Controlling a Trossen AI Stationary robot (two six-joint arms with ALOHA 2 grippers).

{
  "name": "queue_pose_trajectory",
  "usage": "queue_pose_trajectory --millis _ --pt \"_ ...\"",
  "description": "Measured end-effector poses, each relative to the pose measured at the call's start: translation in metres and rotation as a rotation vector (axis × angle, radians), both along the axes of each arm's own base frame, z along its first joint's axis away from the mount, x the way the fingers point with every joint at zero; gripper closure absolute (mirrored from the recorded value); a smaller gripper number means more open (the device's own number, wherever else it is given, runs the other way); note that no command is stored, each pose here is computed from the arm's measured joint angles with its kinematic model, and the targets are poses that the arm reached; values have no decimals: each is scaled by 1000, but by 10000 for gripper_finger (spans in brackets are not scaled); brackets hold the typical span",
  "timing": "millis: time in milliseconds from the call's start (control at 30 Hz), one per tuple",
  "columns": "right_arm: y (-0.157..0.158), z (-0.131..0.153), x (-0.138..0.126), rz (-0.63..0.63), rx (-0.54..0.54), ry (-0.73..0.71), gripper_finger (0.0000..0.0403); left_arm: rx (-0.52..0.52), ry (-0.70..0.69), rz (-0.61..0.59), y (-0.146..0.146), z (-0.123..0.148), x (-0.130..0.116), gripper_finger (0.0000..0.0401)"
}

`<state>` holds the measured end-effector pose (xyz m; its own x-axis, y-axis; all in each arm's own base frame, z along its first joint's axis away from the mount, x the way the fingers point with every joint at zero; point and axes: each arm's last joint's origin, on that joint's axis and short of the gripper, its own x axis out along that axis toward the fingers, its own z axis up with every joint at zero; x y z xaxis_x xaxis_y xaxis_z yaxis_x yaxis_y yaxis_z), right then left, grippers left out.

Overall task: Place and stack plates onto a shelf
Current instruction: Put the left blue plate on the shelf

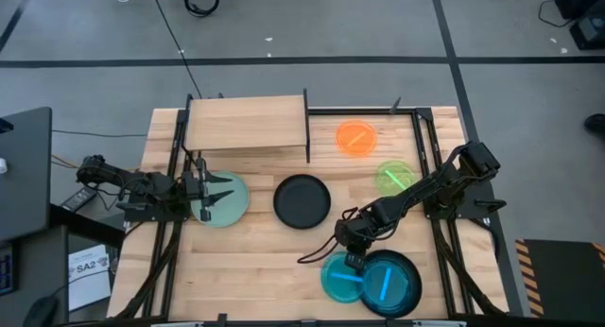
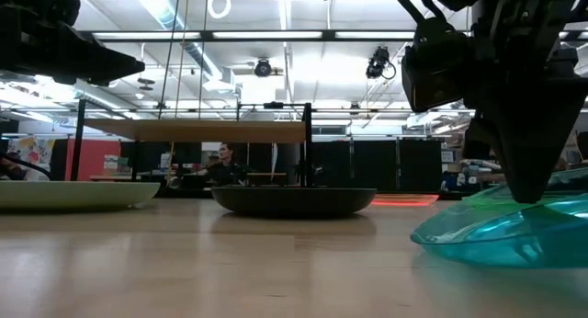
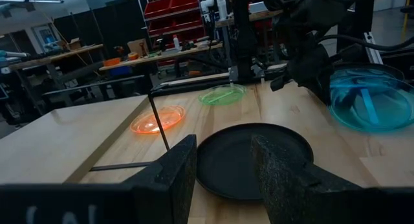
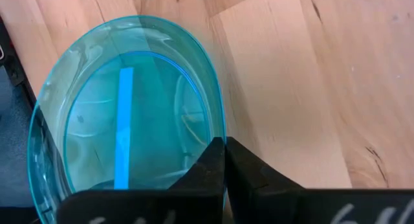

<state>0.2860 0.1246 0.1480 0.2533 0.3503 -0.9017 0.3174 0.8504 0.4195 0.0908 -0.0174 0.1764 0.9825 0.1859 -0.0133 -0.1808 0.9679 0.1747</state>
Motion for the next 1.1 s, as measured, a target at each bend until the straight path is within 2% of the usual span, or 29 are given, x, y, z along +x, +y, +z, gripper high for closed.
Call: queue_pose_trajectory --millis 300,500,667,767,900,1100 --pt "-3 2 2 -8 15 4 397 0 0 0 0 0 0 246" --pt "-8 22 20 -6 74 -53 397 0 0 0 0 0 0 246" --pt "-16 50 41 9 140 -137 398 0 0 0 0 0 0 246" --pt "-26 71 53 4 140 -181 398 0 0 0 0 0 0 246" --pt "-43 102 67 14 109 -260 398 0 0 0 0 0 0 246" --pt "-86 158 89 -14 -10 -478 398 0 0 0 0 0 0 246"
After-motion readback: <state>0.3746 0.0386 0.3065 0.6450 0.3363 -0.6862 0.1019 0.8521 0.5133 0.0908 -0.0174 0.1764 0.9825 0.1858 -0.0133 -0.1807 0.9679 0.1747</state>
